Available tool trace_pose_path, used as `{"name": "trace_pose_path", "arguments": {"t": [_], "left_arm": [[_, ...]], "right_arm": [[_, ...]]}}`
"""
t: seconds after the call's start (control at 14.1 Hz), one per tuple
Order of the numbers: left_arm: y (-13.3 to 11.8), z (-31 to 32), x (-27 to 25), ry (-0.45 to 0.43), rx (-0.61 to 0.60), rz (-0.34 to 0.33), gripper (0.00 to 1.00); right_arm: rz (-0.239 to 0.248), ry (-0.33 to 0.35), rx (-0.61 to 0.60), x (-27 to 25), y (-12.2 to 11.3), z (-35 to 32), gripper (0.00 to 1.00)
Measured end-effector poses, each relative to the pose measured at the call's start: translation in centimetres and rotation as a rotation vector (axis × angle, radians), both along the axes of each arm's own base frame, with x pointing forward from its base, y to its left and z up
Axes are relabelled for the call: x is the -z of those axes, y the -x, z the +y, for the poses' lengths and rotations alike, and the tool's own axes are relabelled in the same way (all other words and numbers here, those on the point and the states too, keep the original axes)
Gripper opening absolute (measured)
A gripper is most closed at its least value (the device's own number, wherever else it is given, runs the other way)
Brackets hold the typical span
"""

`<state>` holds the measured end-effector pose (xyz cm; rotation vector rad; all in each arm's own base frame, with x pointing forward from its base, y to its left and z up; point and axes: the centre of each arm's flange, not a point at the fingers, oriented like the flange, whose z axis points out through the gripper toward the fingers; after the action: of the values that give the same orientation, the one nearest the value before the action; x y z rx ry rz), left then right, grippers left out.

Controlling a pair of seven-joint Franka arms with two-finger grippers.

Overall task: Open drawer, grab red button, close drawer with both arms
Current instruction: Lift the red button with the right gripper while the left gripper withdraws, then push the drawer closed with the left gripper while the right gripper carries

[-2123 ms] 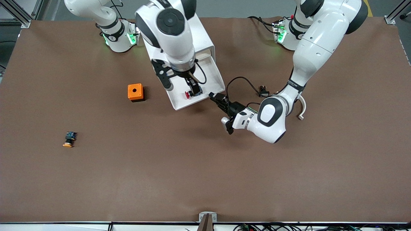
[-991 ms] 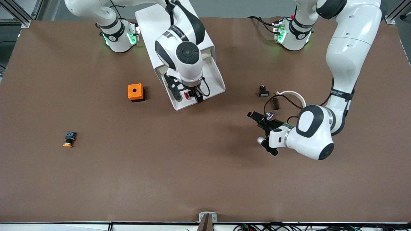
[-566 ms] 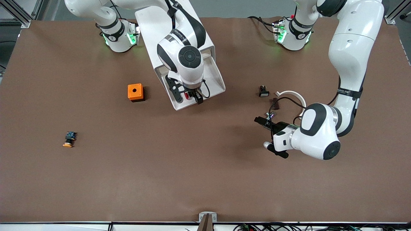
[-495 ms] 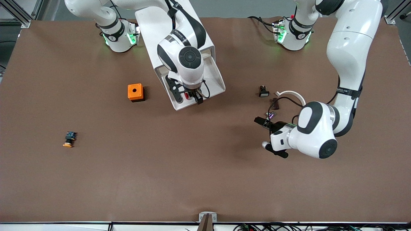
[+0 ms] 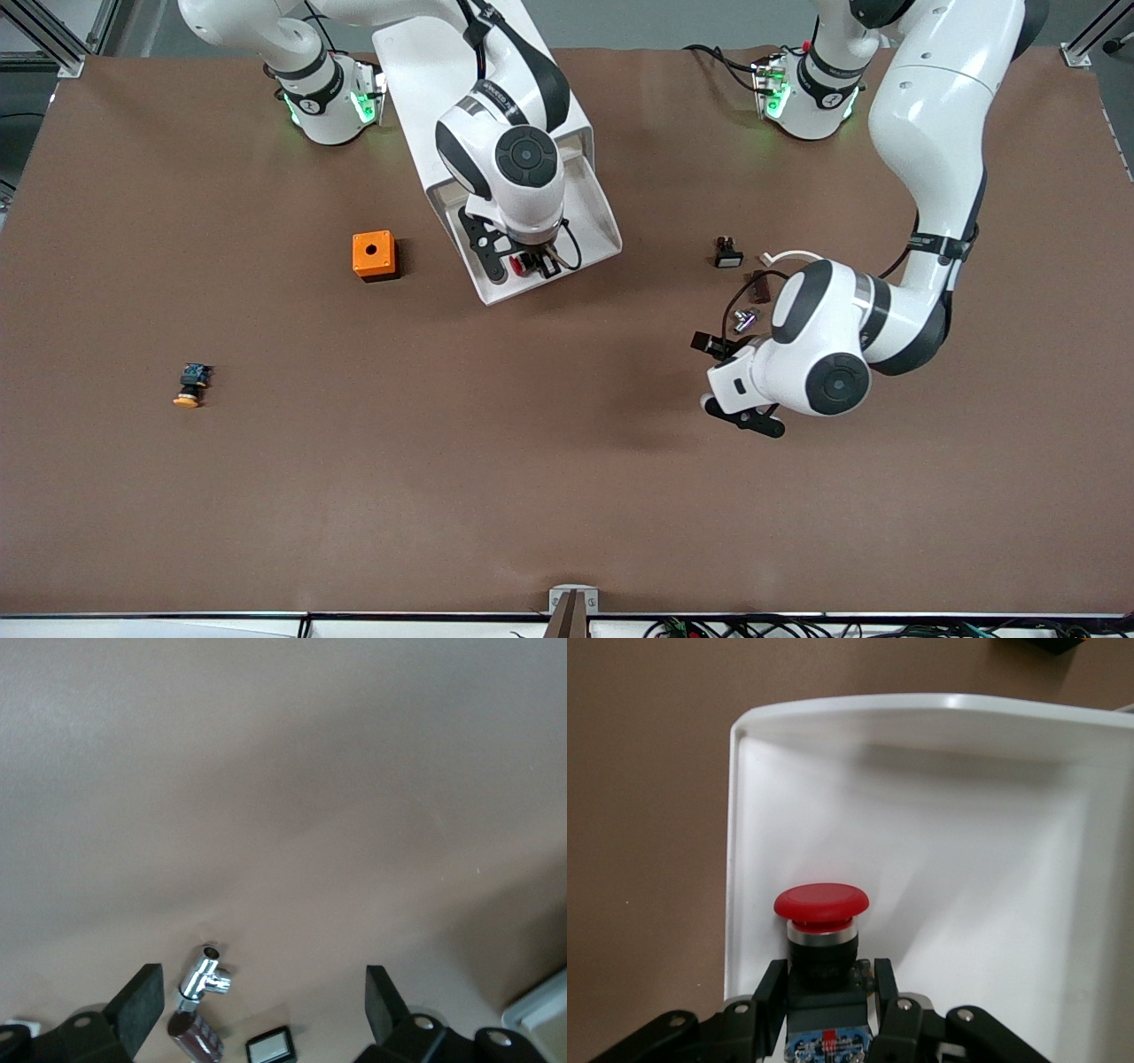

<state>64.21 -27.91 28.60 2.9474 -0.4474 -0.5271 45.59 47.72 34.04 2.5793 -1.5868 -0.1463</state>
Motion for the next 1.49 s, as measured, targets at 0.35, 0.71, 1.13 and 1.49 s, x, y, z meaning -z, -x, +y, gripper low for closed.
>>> {"name": "trace_pose_path", "arguments": {"t": [0.35, 0.71, 1.13, 1.49], "left_arm": [[1.3, -3.2, -0.5, -0.093, -0.191, -0.001, 1.0], [4.2, -8.4, -0.6, -0.157, -0.293, 0.003, 1.0], [10.0, -18.7, -0.9, -0.163, -0.427, -0.071, 1.0], [12.6, -22.3, -0.6, -0.159, -0.544, -0.051, 1.0]], "right_arm": [[0.004, 0.0, 0.001, -5.0, -1.2, 0.5, 0.44], [0.081, 0.021, -0.036, -15.1, -6.7, -8.2, 0.44], [0.126, -0.119, -0.432, -20.2, -14.4, -30.7, 0.44], [0.105, -0.147, -0.749, -13.5, -18.0, -46.3, 0.44]]}}
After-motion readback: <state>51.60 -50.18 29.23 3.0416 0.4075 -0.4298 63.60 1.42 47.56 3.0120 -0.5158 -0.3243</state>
